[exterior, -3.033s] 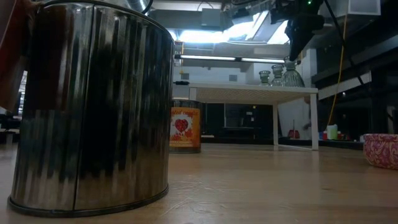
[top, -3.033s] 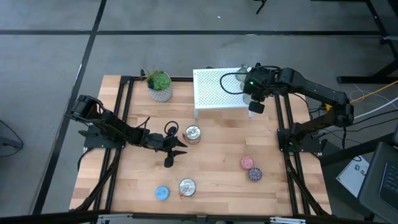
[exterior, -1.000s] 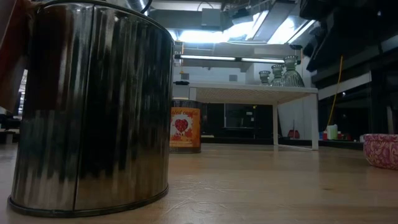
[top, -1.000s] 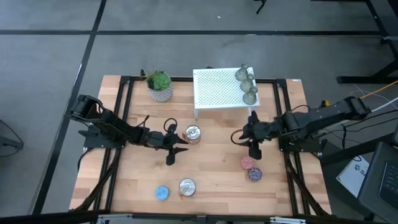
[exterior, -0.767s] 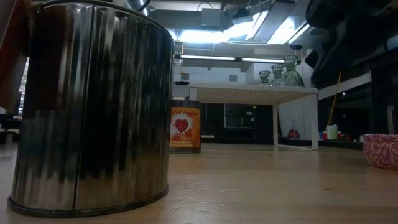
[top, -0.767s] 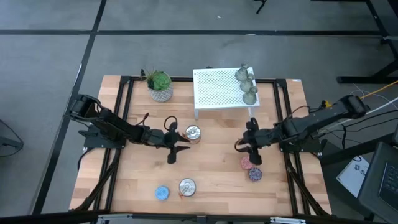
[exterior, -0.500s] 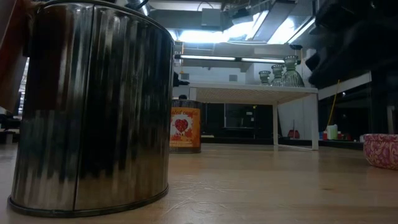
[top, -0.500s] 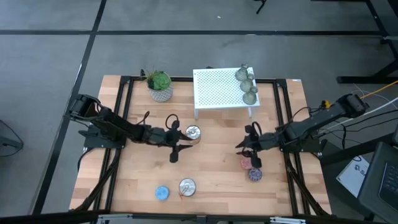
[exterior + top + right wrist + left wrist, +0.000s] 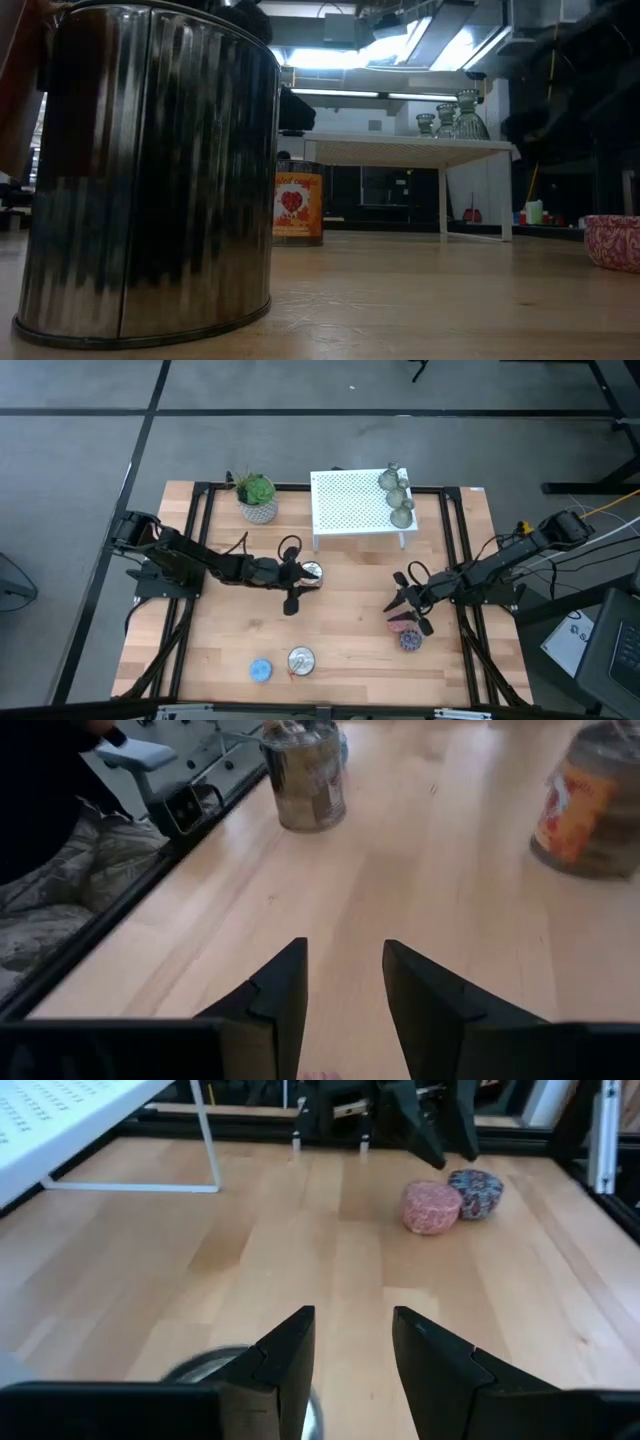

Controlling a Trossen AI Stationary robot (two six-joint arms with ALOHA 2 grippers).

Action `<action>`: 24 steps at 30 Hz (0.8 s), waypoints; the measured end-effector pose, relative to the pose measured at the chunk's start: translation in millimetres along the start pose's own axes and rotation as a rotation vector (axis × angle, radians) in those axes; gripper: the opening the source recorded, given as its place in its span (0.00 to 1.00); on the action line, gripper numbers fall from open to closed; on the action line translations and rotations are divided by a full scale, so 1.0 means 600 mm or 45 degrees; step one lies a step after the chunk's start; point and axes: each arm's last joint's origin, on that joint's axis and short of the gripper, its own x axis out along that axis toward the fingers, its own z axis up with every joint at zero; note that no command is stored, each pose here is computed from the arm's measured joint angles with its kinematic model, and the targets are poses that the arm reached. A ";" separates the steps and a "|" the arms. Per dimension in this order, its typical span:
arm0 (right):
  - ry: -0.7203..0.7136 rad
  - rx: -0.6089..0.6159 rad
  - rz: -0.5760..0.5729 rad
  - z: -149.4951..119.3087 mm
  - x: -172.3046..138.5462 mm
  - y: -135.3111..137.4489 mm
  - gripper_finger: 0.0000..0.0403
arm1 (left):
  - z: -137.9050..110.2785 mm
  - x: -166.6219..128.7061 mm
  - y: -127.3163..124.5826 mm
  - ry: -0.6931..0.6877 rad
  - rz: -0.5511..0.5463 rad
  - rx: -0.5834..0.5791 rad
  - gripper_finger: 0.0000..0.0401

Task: Pick & Place candle stick holders
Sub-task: Put the top silver scented candle on the shelf

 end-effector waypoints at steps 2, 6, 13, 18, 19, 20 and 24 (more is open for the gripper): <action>-0.011 0.002 -0.002 -0.008 -0.007 -0.001 0.34 | 0.007 0.004 0.003 0.038 0.017 0.004 0.33; -0.054 0.001 0.004 -0.019 -0.021 -0.002 0.34 | 0.020 0.011 0.011 0.120 0.031 0.021 0.33; -0.121 0.004 -0.002 -0.033 -0.043 -0.007 0.34 | 0.036 0.015 0.010 0.229 -0.039 0.131 0.33; -0.124 -0.021 -0.039 -0.033 -0.053 -0.013 0.34 | 0.042 0.014 0.009 0.335 -0.038 0.206 0.33; -0.128 -0.029 -0.050 -0.032 -0.055 -0.015 0.34 | 0.044 0.014 0.009 0.355 -0.038 0.215 0.33; -0.128 -0.042 -0.063 -0.032 -0.056 -0.017 0.34 | 0.045 0.013 0.009 0.377 -0.038 0.221 0.33; -0.159 -0.096 -0.120 -0.029 -0.063 -0.026 0.34 | 0.052 0.013 0.009 0.396 -0.039 0.237 0.33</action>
